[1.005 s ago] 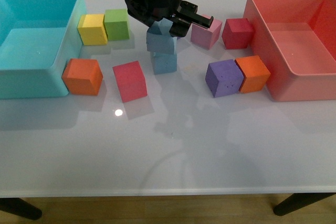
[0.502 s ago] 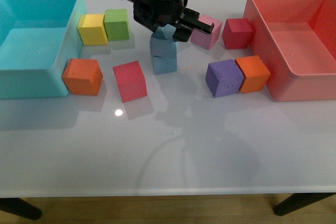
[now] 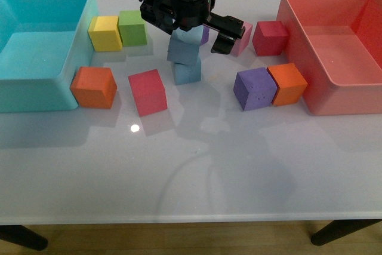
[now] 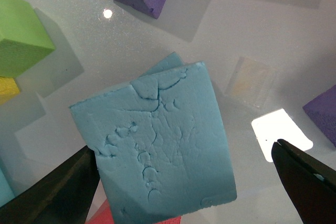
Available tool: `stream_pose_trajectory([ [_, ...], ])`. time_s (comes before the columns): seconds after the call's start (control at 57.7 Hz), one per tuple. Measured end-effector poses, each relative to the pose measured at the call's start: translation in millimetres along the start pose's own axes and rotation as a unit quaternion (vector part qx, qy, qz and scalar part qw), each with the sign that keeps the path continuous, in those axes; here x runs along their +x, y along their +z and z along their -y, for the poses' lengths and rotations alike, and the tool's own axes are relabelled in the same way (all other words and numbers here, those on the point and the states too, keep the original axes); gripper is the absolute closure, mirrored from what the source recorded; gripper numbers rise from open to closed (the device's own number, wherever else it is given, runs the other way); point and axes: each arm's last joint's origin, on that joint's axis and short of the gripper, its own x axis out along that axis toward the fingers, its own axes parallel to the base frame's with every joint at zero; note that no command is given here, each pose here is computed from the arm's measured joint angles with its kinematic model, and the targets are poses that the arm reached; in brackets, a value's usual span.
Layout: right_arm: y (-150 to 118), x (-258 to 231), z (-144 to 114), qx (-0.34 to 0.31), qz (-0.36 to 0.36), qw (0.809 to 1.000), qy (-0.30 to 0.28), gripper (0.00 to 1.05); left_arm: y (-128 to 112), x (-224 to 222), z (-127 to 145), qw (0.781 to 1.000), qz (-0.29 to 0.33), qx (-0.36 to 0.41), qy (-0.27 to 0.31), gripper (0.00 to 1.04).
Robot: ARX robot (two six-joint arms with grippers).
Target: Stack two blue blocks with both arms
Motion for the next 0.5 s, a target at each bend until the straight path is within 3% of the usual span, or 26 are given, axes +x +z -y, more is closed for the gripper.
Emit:
stream_pose_trajectory([
  [0.502,0,0,0,0.000,0.000,1.000,0.000,0.09,-16,-13,-7,1.000,-0.005,-0.004,0.006,0.09],
])
